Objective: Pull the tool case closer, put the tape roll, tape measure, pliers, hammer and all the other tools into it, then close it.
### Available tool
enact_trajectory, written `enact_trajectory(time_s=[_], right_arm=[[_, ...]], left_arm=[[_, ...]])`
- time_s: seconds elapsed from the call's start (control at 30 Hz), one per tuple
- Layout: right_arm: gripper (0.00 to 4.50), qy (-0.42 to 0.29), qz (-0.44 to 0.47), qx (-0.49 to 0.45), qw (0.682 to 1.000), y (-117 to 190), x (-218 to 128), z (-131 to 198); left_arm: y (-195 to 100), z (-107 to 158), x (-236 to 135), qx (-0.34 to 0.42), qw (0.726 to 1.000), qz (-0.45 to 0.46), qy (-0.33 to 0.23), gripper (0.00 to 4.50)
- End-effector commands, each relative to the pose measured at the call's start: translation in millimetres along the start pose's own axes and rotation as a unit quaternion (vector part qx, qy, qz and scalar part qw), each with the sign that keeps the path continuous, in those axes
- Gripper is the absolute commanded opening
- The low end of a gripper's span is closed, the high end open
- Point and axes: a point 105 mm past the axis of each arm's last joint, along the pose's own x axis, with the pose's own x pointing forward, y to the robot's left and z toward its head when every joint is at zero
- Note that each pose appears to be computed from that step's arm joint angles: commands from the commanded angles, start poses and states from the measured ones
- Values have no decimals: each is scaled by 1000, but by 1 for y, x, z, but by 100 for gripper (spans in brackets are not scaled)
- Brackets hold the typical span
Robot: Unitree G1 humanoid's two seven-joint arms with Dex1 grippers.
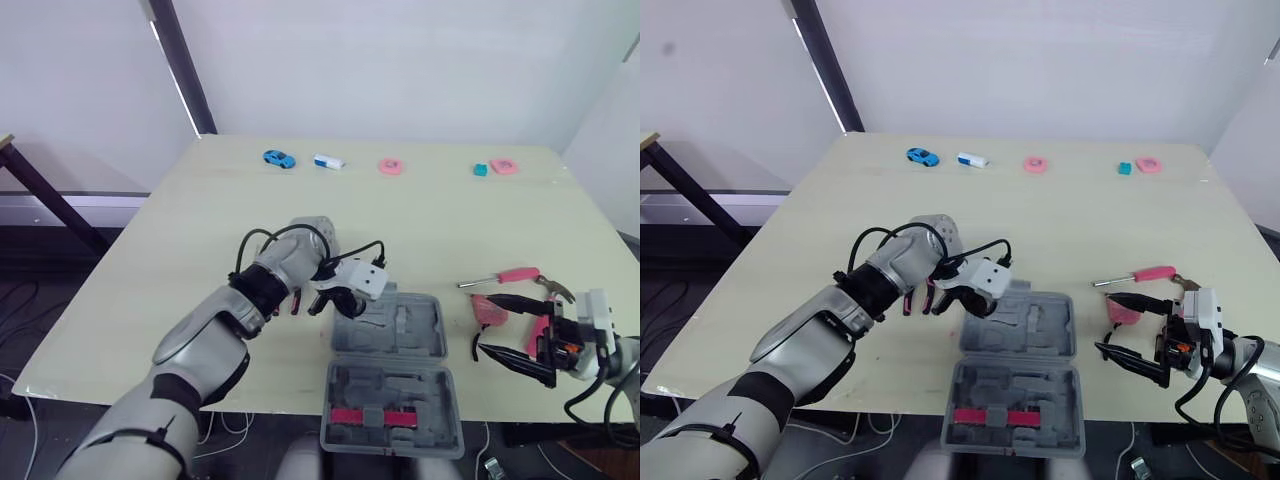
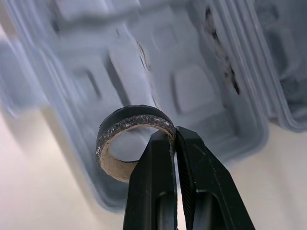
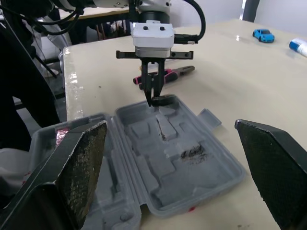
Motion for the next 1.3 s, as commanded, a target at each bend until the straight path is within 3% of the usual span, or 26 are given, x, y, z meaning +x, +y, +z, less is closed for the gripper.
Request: enact_trajectory(time_s=[0.03,0.27,0.67,1.3], right_arm=[[450,-11,6,-19,1000,-1,-2,14],[450,-11,9,-18,1000,-1,-2,15],[450,-10,-4,-18,1000,3,-4,14],[450,-10,-10,-22,1000,3,-2,12]], left_arm=[[0,4,-6,-7,1000,-9,-18,4],[3,5,-1,-35,998,-14,-47,4],[14,-10,1,-38,999,-3,-17,4],[21,-13,2,-13,1000,3,-3,4]])
